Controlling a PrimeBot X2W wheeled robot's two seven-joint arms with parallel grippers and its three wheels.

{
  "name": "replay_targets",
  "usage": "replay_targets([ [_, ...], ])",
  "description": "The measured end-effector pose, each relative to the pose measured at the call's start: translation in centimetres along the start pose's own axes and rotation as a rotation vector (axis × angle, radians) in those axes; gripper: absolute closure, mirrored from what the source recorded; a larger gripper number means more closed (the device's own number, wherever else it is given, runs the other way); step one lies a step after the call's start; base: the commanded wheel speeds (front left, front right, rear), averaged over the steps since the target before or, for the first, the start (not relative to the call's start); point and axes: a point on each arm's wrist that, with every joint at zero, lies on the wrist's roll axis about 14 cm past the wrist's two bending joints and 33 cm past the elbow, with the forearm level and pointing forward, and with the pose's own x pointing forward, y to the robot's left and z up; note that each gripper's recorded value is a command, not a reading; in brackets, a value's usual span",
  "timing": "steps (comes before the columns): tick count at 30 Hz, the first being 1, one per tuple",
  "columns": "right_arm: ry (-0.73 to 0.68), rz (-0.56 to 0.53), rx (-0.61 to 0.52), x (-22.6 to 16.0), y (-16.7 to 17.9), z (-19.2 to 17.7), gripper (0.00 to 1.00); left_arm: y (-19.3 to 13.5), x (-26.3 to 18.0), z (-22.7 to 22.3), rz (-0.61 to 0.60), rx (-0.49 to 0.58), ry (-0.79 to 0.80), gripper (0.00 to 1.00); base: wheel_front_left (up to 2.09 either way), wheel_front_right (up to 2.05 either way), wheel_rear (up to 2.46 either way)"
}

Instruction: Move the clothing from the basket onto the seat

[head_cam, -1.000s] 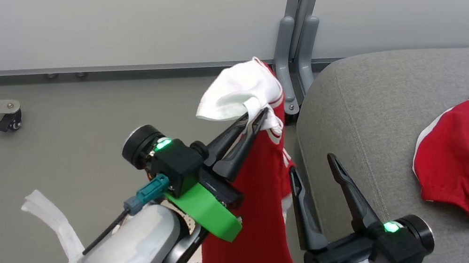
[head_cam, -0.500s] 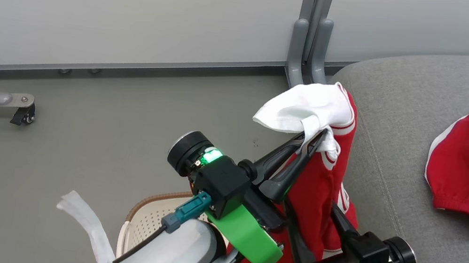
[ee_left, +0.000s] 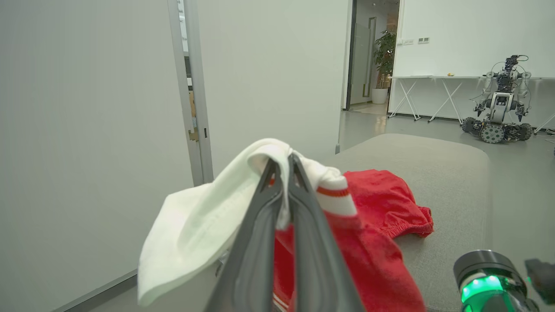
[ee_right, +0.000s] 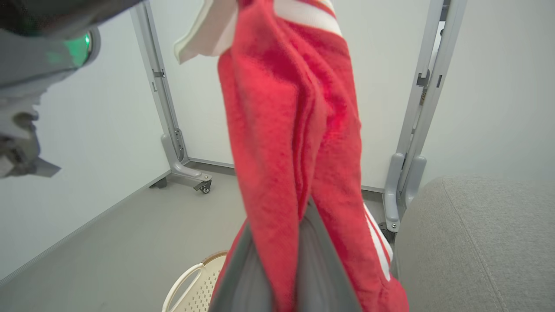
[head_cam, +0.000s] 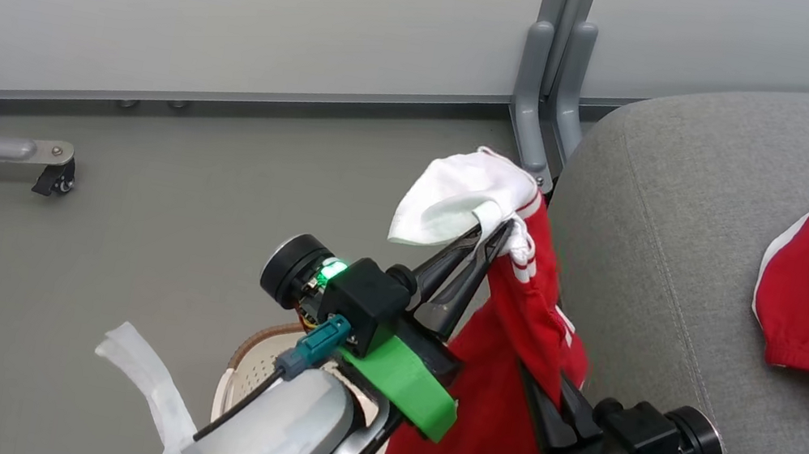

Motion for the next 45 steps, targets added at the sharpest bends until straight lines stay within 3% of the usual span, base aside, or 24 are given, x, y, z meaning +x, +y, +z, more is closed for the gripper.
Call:
replay_targets([
  [4,0.000,-0.009,0.009,0.1,-0.3,0.0,1.00,0.7,-0.3,-0.9,0.021,-0.005,0.026,1.00,0.00,0.00,0.00],
  [5,-0.001,-0.011,0.010,0.1,-0.4,0.0,1.00,0.9,-0.3,-1.1,0.029,-0.004,0.033,0.70,0.00,0.00,0.00],
  [6,0.000,-0.012,0.011,0.1,-0.4,-0.1,1.00,1.1,-0.4,-1.4,0.038,-0.003,0.044,0.00,0.00,0.00,0.00],
  [35,-0.040,-0.071,0.016,0.4,-2.1,1.0,1.00,3.2,-1.9,-3.9,0.102,0.010,0.147,0.00,0.00,0.00,0.00],
  [45,-0.097,-0.163,0.013,0.1,-4.9,2.9,1.00,4.8,-2.7,-6.5,0.130,0.028,0.207,0.00,0.00,0.00,0.00],
])
